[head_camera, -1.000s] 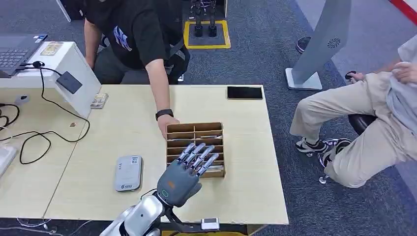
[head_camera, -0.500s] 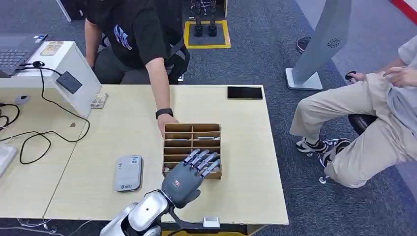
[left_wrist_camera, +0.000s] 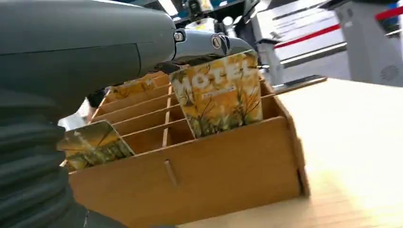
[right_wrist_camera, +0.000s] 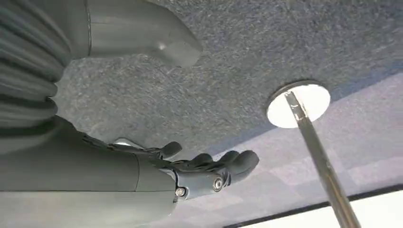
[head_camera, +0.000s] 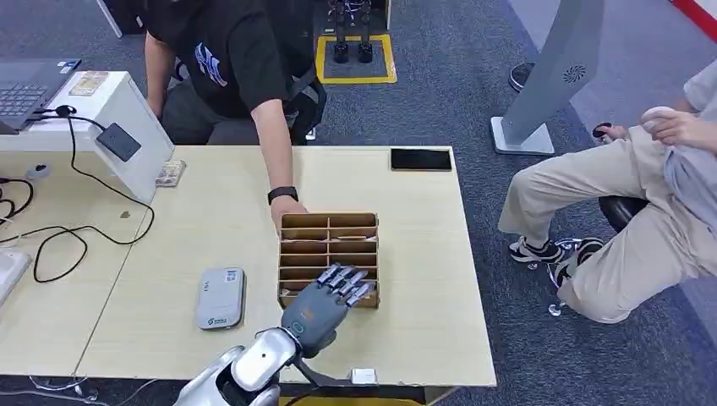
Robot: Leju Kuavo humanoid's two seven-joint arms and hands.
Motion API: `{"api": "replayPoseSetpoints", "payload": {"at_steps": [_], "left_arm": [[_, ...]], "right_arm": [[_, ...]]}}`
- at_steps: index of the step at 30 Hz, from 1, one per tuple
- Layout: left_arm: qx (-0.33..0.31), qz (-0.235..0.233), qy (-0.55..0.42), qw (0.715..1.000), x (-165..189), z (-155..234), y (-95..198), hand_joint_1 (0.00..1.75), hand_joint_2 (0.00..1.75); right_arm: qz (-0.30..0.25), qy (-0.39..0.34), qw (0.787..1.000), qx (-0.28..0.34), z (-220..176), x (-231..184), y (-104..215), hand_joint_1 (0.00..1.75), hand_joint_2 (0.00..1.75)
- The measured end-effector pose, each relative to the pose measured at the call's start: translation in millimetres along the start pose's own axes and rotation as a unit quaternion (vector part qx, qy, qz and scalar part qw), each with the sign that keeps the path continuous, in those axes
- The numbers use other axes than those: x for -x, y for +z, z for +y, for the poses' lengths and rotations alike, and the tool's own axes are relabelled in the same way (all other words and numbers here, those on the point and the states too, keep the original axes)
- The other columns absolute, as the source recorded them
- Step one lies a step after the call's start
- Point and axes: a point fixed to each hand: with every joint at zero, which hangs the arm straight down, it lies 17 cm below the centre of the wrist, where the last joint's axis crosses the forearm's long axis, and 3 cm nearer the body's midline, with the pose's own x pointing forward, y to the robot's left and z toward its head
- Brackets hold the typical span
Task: Pass the card to the sensor for recognition and then transmit it.
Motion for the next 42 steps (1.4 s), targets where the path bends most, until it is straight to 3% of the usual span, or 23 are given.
{"api": "replayPoseSetpoints", "payload": {"at_steps": [26, 37, 42], "left_arm": [[0.008, 0.016, -0.003, 1.000, 2, -9, -3, 0.00, 1.75], [-0.114, 0.101, 0.025, 0.988, 13, 54, -14, 0.00, 1.75], [-0.219, 0.143, 0.059, 0.963, 31, 95, -1, 0.00, 1.75]], "right_arm": [[0.002, 0.007, 1.000, -0.004, 1, 1, 0, 0.00, 1.75], [0.019, -0.009, 1.000, 0.008, -3, 6, 0, 0.00, 1.75], [0.026, -0.024, 0.999, 0.015, -3, 7, 1, 0.00, 1.75]]}}
